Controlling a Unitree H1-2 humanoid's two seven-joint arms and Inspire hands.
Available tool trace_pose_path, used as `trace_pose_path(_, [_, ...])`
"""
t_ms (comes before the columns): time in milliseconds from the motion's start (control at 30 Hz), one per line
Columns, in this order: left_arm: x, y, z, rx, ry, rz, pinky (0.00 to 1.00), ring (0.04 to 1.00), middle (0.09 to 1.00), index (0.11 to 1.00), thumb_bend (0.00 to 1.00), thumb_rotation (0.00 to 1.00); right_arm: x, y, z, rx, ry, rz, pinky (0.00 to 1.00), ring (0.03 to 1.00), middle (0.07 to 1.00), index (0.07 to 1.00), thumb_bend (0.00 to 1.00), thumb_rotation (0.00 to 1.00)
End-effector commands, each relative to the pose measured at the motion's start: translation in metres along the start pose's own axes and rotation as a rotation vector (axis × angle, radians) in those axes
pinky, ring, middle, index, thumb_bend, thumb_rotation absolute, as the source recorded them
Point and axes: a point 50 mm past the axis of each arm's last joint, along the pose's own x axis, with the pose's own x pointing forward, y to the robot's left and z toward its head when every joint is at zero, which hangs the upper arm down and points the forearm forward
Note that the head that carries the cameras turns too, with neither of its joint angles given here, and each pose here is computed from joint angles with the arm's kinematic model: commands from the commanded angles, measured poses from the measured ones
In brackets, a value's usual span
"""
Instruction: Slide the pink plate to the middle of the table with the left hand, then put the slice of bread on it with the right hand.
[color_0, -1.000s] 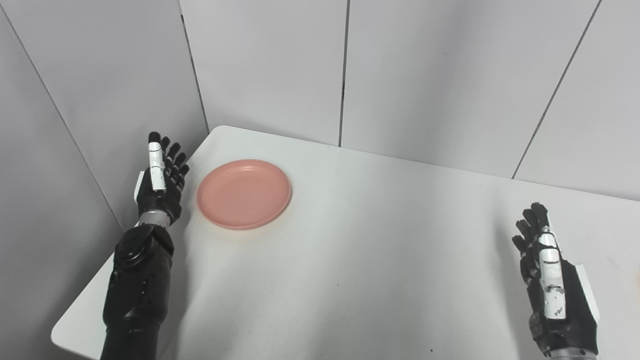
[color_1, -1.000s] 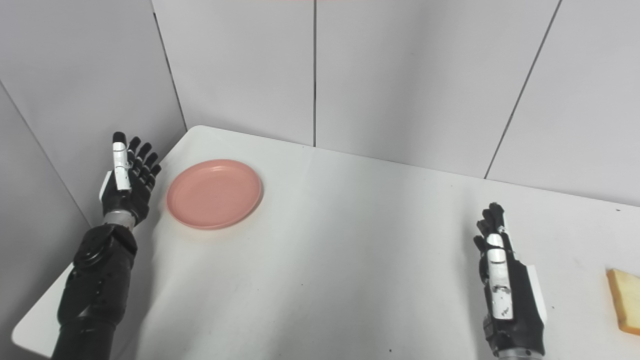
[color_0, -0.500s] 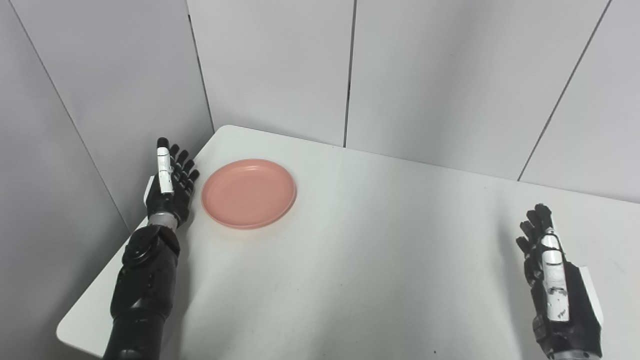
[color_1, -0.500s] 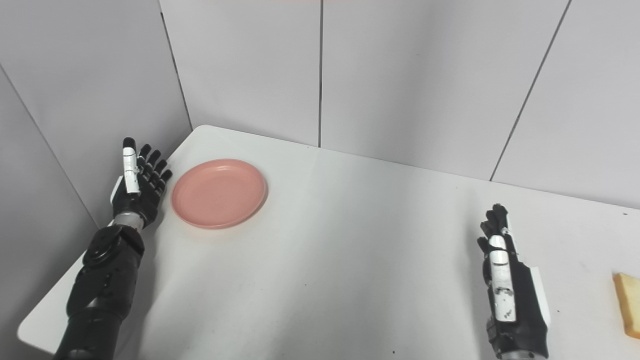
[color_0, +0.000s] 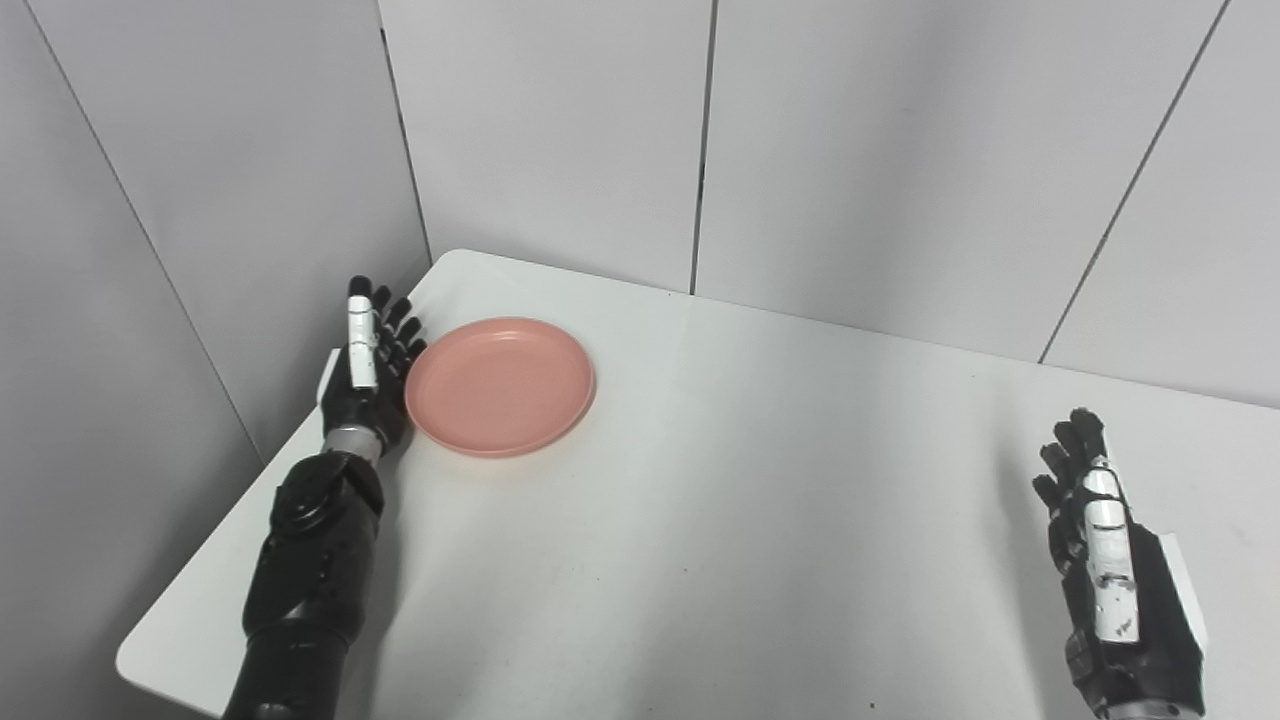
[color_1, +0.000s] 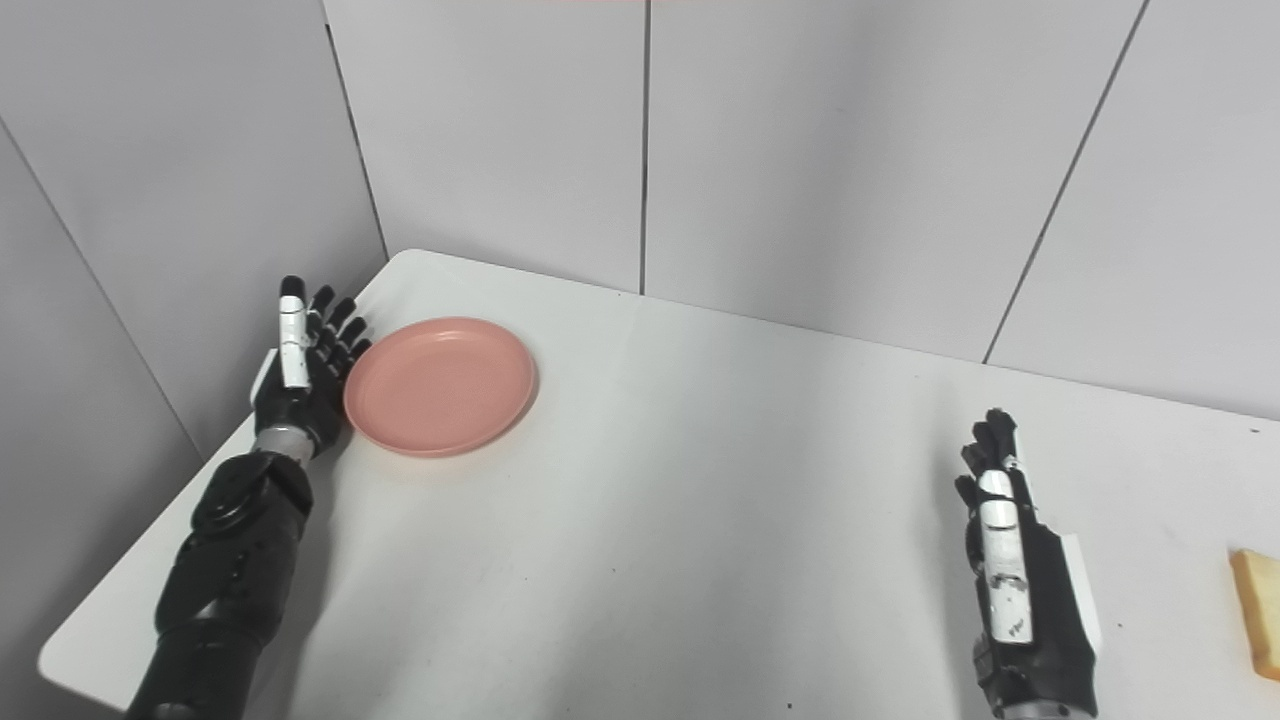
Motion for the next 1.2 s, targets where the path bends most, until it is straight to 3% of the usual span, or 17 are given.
trace_pose_path(0, [0.001, -0.017, 0.001, 0.025, 0.014, -0.07, 1.0, 1.0, 0.996, 0.999, 0.86, 0.97, 0.004, 0.003, 0.016, 0.011, -0.066, 0.003, 1.0, 1.0, 1.0, 1.0, 0.17, 1.0])
trace_pose_path(333, [-0.017, -0.06, -0.015, 0.066, 0.042, -0.191, 0.97, 0.962, 0.953, 0.94, 0.89, 0.95, 0.005, 0.002, 0.012, 0.017, -0.066, 0.007, 1.0, 1.0, 1.0, 1.0, 0.17, 1.0])
trace_pose_path(433, [-0.022, -0.075, -0.017, 0.086, 0.058, -0.263, 0.98, 0.97, 0.96, 0.954, 0.88, 0.97, 0.005, 0.001, 0.009, 0.002, -0.067, -0.002, 1.0, 1.0, 1.0, 1.0, 0.17, 1.0])
trace_pose_path(867, [-0.052, -0.16, -0.019, 0.078, 0.078, -0.465, 0.97, 0.96, 0.952, 0.952, 0.89, 0.94, 0.007, 0.0, -0.006, -0.001, -0.061, 0.005, 1.0, 1.0, 1.0, 1.0, 0.3, 1.0])
trace_pose_path(1167, [-0.065, -0.201, -0.024, 0.029, 0.063, -0.575, 0.98, 0.971, 0.966, 0.967, 0.86, 0.95, 0.006, 0.002, -0.011, -0.014, -0.067, 0.004, 1.0, 1.0, 1.0, 1.0, 0.33, 1.0])
